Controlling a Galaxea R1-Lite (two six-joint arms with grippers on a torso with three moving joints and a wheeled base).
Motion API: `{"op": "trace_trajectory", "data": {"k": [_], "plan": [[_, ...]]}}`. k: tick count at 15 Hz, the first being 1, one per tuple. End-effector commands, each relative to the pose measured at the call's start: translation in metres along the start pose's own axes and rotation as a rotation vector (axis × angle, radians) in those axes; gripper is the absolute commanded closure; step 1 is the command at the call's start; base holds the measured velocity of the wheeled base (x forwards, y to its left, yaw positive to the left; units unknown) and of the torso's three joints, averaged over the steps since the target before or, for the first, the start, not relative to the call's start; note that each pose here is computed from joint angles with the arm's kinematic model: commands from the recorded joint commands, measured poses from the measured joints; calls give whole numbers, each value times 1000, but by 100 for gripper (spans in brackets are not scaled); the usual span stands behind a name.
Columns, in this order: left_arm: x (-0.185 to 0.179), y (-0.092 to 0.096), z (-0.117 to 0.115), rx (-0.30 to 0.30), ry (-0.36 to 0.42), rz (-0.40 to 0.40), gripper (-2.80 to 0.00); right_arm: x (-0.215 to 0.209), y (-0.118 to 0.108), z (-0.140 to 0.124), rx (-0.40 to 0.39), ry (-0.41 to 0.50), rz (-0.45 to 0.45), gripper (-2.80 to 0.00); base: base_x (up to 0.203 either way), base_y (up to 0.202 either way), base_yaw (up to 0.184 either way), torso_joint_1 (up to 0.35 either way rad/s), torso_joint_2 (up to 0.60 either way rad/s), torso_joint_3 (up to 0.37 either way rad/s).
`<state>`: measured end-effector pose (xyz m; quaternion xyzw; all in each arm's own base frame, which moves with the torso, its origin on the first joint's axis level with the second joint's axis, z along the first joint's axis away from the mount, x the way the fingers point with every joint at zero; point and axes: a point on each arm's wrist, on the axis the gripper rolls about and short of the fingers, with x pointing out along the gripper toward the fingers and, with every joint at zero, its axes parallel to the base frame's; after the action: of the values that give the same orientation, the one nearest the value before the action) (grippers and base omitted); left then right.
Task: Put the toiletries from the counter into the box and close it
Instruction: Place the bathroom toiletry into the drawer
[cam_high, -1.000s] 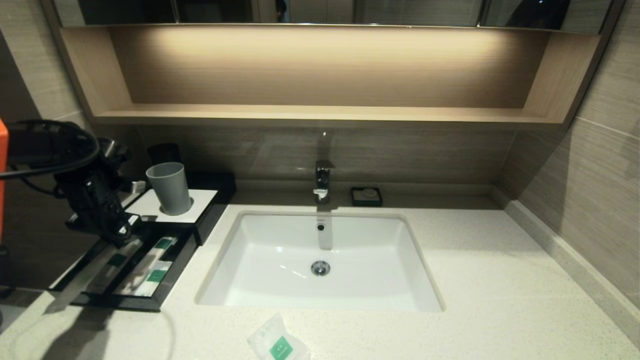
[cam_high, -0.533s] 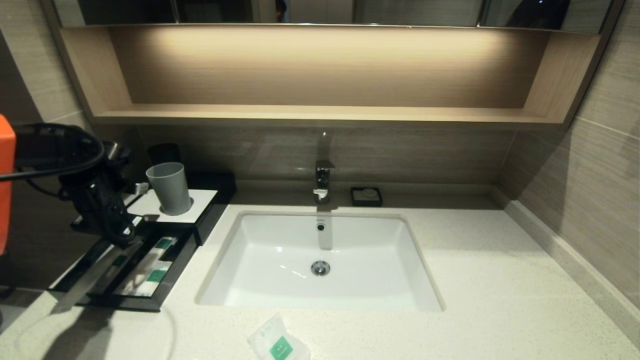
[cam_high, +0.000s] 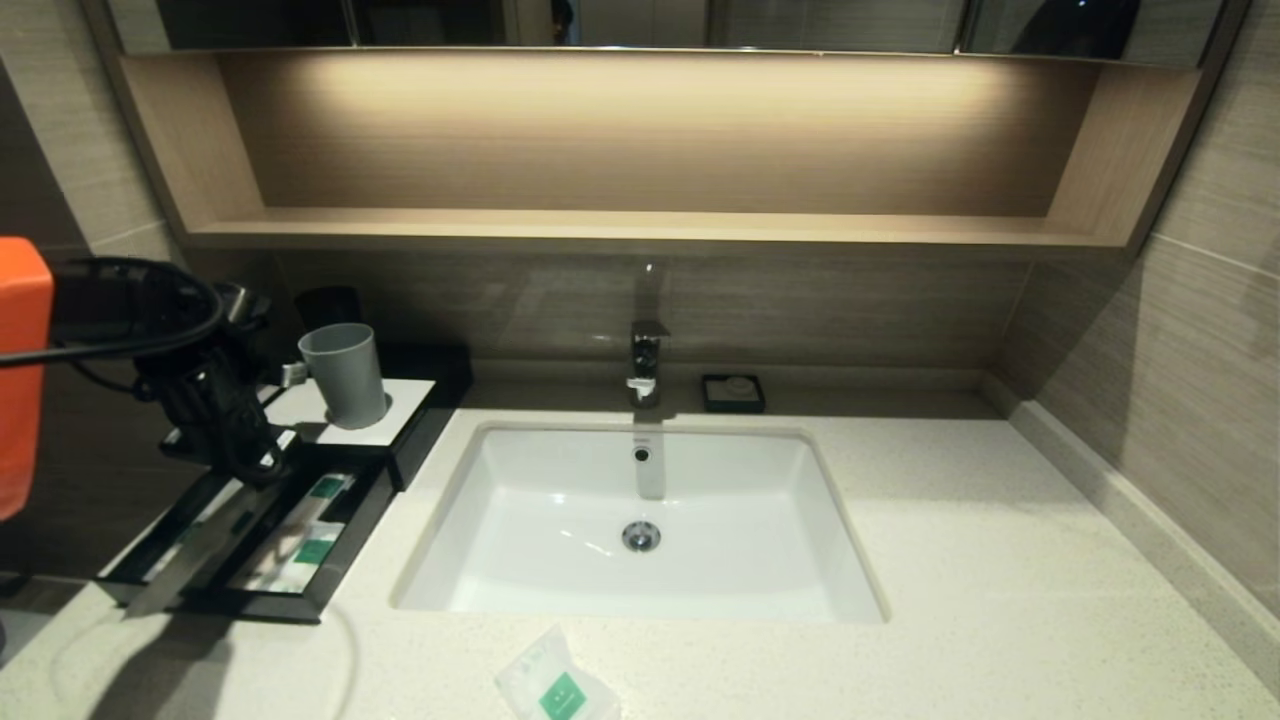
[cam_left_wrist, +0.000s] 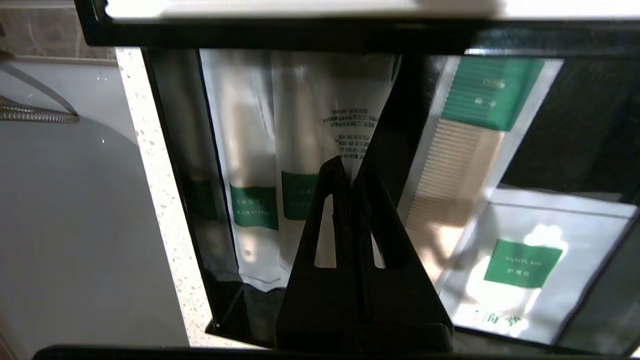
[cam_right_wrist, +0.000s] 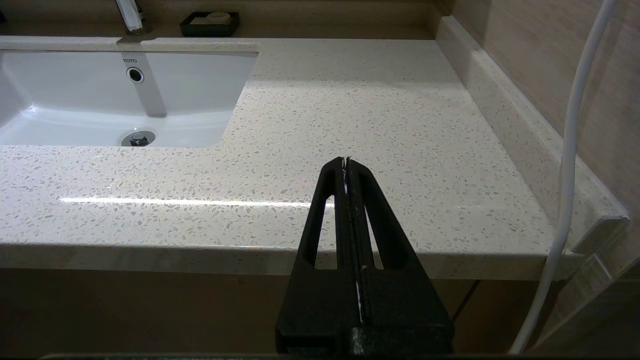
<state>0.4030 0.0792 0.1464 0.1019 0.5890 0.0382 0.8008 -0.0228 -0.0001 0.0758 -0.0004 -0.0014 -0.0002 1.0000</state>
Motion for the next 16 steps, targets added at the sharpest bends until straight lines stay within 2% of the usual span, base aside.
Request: {"op": "trace_trajectory", "data": {"k": [1, 16], "plan": [[2, 0, 0, 2, 5, 0, 0, 0, 0, 0, -1, 0, 0, 0, 0, 0, 0, 0, 0, 0], [13, 0, 5, 7, -23, 8, 0, 0, 0, 0, -1, 0, 0, 0, 0, 0, 0, 0, 0, 0]]}}
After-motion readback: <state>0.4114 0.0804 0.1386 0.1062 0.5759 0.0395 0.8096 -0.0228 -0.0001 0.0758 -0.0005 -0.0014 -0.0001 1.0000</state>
